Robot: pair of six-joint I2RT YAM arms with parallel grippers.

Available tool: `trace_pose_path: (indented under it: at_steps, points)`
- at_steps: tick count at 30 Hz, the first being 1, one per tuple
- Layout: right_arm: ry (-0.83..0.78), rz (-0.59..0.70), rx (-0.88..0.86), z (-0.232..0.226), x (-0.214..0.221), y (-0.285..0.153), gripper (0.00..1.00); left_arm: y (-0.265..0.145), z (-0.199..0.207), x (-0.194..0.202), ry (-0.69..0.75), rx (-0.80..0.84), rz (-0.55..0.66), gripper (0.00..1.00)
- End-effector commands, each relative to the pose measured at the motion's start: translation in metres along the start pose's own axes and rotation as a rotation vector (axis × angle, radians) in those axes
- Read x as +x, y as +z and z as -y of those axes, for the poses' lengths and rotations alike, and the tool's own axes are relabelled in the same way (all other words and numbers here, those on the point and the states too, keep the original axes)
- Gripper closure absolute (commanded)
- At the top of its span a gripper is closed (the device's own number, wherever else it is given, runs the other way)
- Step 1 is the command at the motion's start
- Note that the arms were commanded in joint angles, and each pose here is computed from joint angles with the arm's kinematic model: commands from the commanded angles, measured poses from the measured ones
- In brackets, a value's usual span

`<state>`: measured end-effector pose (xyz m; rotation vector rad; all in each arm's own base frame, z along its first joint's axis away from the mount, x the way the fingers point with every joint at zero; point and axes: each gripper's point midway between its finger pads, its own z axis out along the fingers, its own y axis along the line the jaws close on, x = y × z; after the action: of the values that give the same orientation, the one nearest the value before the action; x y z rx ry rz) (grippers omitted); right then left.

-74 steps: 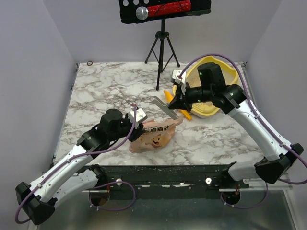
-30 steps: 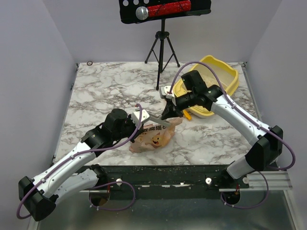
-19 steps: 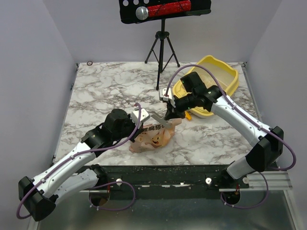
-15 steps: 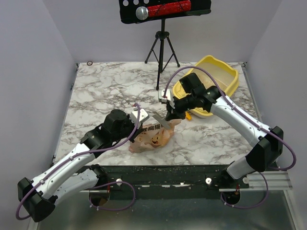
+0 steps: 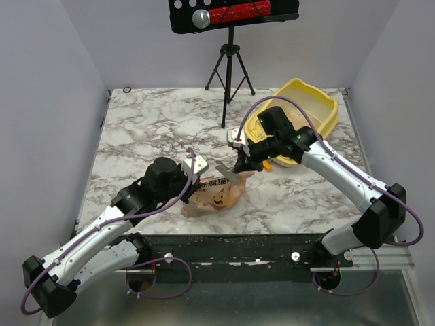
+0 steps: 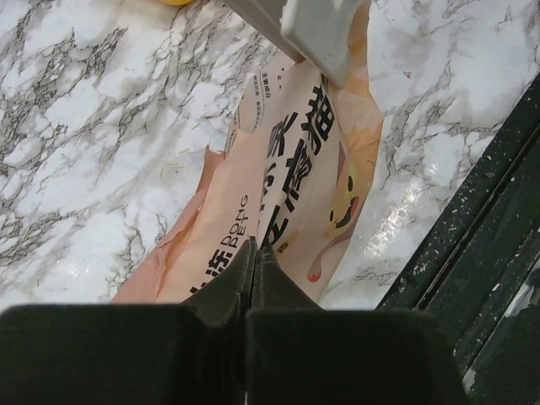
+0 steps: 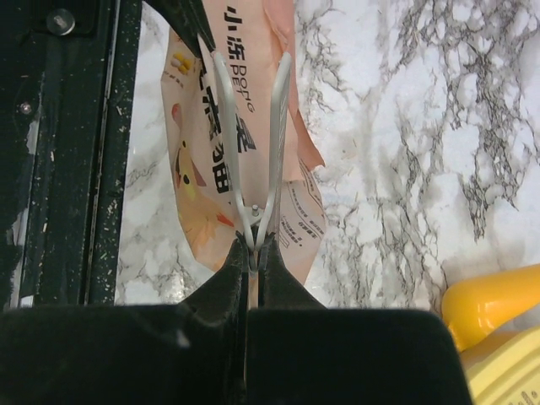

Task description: Fill the litter box with clean litter

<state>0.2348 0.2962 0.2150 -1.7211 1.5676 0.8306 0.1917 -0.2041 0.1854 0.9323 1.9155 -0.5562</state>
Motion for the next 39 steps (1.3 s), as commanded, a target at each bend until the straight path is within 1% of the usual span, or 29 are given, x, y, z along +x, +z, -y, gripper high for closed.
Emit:
trace_pose_path:
  at_steps: [1,5,8,10,12,14,19,26,28,29,30,32,33,37,39]
  points:
    - [-0.018,0.107,-0.061,-0.017,-0.012,0.004,1.0,-0.006,-0.01,-0.014,-0.002,-0.059,0.065,1.0]
    - [-0.006,0.124,-0.097,-0.023,-0.006,0.012,0.99,-0.007,-0.009,-0.015,0.0,-0.055,0.073,1.0]
    - [-0.003,0.137,-0.1,-0.025,-0.002,0.016,0.86,-0.006,-0.008,-0.012,-0.004,-0.053,0.066,1.0]
    - [0.002,0.134,-0.101,-0.025,0.001,0.018,0.75,-0.006,-0.008,-0.012,-0.004,-0.051,0.066,1.0]
    - [0.009,0.134,-0.103,-0.025,0.001,0.019,0.68,-0.005,-0.009,-0.012,-0.003,-0.051,0.064,1.0]
    - [0.013,0.137,-0.103,-0.025,0.001,0.02,0.62,-0.005,-0.008,-0.012,-0.004,-0.048,0.063,1.0]
    - [0.021,0.162,-0.096,-0.021,-0.001,0.024,0.57,-0.004,-0.008,-0.012,-0.005,-0.046,0.06,1.0]
    - [0.042,0.221,-0.105,-0.018,-0.008,0.032,0.56,-0.003,-0.008,-0.011,-0.005,-0.048,0.057,1.0]
    - [0.05,0.231,-0.116,-0.018,-0.007,0.035,0.57,-0.003,-0.008,-0.01,-0.004,-0.044,0.054,1.0]
    - [0.061,0.225,-0.117,-0.017,-0.006,0.036,0.62,-0.003,-0.007,-0.011,-0.002,-0.043,0.056,1.0]
    - [0.073,0.22,-0.117,-0.016,-0.004,0.038,0.7,-0.004,-0.008,-0.011,-0.002,-0.046,0.058,1.0]
    - [0.099,0.198,-0.125,-0.015,0.001,0.042,0.97,-0.004,-0.008,-0.012,-0.002,-0.048,0.061,1.0]
    - [0.11,0.179,-0.12,-0.014,0.005,0.043,1.0,-0.005,-0.008,-0.012,-0.001,-0.047,0.064,1.0]
    - [0.135,0.081,-0.088,-0.007,0.018,0.04,1.0,-0.007,-0.008,-0.014,-0.002,-0.047,0.072,1.0]
    - [0.122,0.045,-0.056,-0.003,0.016,0.032,1.0,-0.007,-0.007,-0.015,-0.002,-0.041,0.072,1.0]
